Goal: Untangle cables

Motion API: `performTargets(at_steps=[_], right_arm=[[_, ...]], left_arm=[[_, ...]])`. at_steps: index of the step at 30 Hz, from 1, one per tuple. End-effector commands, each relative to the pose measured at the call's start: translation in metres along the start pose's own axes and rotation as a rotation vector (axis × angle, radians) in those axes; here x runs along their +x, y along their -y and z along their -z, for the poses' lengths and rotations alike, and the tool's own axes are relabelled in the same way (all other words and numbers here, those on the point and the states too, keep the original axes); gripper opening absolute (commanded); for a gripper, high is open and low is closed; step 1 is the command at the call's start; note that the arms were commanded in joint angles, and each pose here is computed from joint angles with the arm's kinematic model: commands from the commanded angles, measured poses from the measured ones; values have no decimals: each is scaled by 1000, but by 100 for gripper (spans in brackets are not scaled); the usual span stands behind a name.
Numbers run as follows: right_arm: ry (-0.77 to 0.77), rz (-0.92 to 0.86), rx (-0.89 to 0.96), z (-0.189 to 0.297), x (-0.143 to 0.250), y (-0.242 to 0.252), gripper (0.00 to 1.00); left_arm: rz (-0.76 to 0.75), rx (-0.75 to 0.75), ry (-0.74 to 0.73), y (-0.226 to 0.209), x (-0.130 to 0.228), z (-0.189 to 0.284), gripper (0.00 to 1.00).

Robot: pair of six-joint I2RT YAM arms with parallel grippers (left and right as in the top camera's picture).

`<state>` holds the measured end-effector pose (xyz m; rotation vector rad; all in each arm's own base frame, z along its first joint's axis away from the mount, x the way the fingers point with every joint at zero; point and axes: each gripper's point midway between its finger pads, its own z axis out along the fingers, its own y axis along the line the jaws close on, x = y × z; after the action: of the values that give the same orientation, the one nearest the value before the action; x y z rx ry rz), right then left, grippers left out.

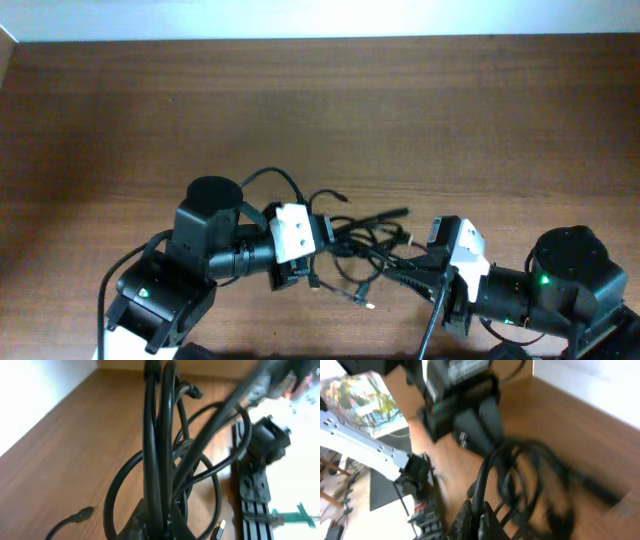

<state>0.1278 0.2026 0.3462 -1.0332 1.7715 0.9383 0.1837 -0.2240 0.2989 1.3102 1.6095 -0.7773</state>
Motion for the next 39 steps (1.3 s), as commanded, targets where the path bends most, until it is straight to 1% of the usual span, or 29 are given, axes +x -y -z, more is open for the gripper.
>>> performTargets(at_steps=[1, 3, 5, 7, 10, 12, 15, 16, 17, 18, 19, 21, 24, 25, 26, 27, 28, 30, 31, 32, 33, 34, 36, 39], right_arm=[[-44, -32, 50, 4, 10, 6, 4], [-79, -52, 100, 5, 19, 14, 4], [-98, -61, 158, 7, 24, 24, 4], [-105, -138, 294, 12, 28, 45, 4], [-81, -274, 499, 25, 31, 76, 4], [-49, -356, 627, 36, 33, 94, 4], [-48, -355, 627, 36, 32, 95, 5], [-48, -354, 634, 36, 32, 96, 25], [-47, -354, 638, 37, 32, 96, 52], [-45, -353, 637, 37, 32, 96, 69], [-39, -352, 635, 36, 30, 96, 78], [-24, -347, 596, 32, 25, 91, 86], [-11, -333, 520, 26, 19, 81, 86], [-11, -334, 500, 24, 19, 78, 86], [-13, -334, 489, 23, 19, 76, 86], [-14, -329, 472, 22, 18, 74, 86], [-18, -315, 455, 21, 18, 71, 86], [-12, -230, 346, 13, 10, 55, 86], [-7, -183, 301, 11, 6, 48, 86], [0, -151, 277, 10, 2, 45, 86], [3, -113, 263, 9, 0, 43, 86], [1, -91, 264, 9, 0, 43, 86], [1, -89, 264, 9, 0, 43, 85], [3, -88, 264, 9, -1, 43, 79]], left_arm=[[159, -56, 81, -12, -23, 5, 0], [181, -53, 120, -14, -33, 6, 0], [163, 0, 154, -5, -42, 7, 0], [140, 80, 191, 8, -50, 10, 0], [135, 111, 201, 14, -52, 11, 0], [126, 167, 218, 23, -56, 13, 0], [97, 203, 230, 29, -58, 15, 0], [78, 222, 238, 33, -59, 16, 0], [67, 230, 241, 35, -59, 16, 0], [61, 229, 241, 34, -59, 16, 0], [64, 214, 235, 32, -58, 15, 0], [83, 129, 201, 18, -51, 11, 0], [138, -106, 89, -20, -26, 7, 0], [165, -224, 25, -39, -11, 10, 0], [180, -302, -20, -51, -1, 13, 0], [189, -353, -49, -58, 6, 16, 0], [191, -369, -58, -61, 8, 17, 0], [185, -358, -57, -59, 8, 16, 0], [142, -317, -51, -52, 5, 13, 0], [52, -211, -24, -35, -2, 9, 0], [-67, -55, 34, -9, -13, 5, 0], [-164, 68, 85, 14, -19, 6, 0], [-224, 129, 99, 26, -17, 7, 0], [-225, 141, 96, 29, -15, 7, 0]])
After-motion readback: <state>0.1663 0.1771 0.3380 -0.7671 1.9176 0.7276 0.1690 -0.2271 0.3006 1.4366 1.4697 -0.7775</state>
